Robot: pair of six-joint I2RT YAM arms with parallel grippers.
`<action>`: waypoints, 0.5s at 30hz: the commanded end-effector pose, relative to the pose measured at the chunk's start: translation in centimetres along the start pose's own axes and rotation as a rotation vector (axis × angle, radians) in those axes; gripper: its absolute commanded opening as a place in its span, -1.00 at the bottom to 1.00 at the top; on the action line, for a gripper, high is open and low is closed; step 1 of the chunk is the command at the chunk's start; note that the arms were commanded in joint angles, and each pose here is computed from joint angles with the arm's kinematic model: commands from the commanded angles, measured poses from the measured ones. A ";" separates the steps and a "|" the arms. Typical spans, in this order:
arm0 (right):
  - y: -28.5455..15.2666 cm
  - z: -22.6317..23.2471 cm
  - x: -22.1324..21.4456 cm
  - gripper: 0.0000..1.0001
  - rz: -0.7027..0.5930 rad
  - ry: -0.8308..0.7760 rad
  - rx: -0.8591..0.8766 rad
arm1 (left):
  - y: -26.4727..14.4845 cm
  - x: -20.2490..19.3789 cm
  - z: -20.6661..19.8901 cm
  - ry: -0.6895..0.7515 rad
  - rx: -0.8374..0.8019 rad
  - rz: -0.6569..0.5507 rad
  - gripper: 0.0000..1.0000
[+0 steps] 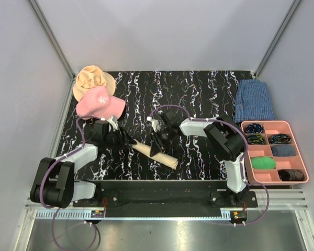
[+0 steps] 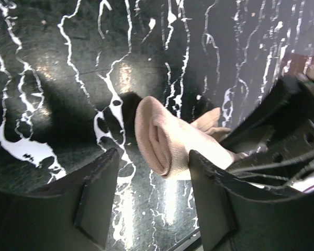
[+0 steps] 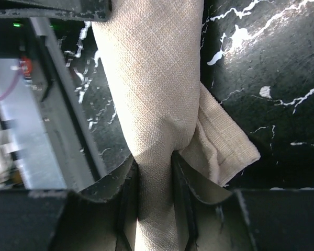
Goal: Fold the napkin, place the utensils inside, and roll it up
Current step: Roll the napkin with the utensil
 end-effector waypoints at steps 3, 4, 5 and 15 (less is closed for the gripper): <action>1.0 -2.6 -1.6 -0.34 0.106 0.141 0.048 | 0.4 0.9 -0.8 0.027 -0.095 -0.059 0.02; 0.9 -2.9 -1.5 -0.33 0.102 0.153 0.054 | 0.6 0.9 -0.7 0.027 -0.100 -0.058 0.01; 0.8 -3.0 -1.5 -0.34 0.102 0.159 0.062 | 0.7 0.9 -0.7 0.023 -0.106 -0.057 -0.01; 0.7 -4.2 -1.4 -0.27 0.106 0.210 0.089 | 2.0 1.0 -0.9 0.018 -0.173 -0.042 -0.55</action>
Point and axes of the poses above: each gripper's point midway between its finger pads, its own y axis out along the fingers, its own z axis along the line the jaws close on, x = y × z, the point moved 9 cm from there along -y, back along the fingers, and after that the axes turned 11 degrees about y, right-handed, at the moved point
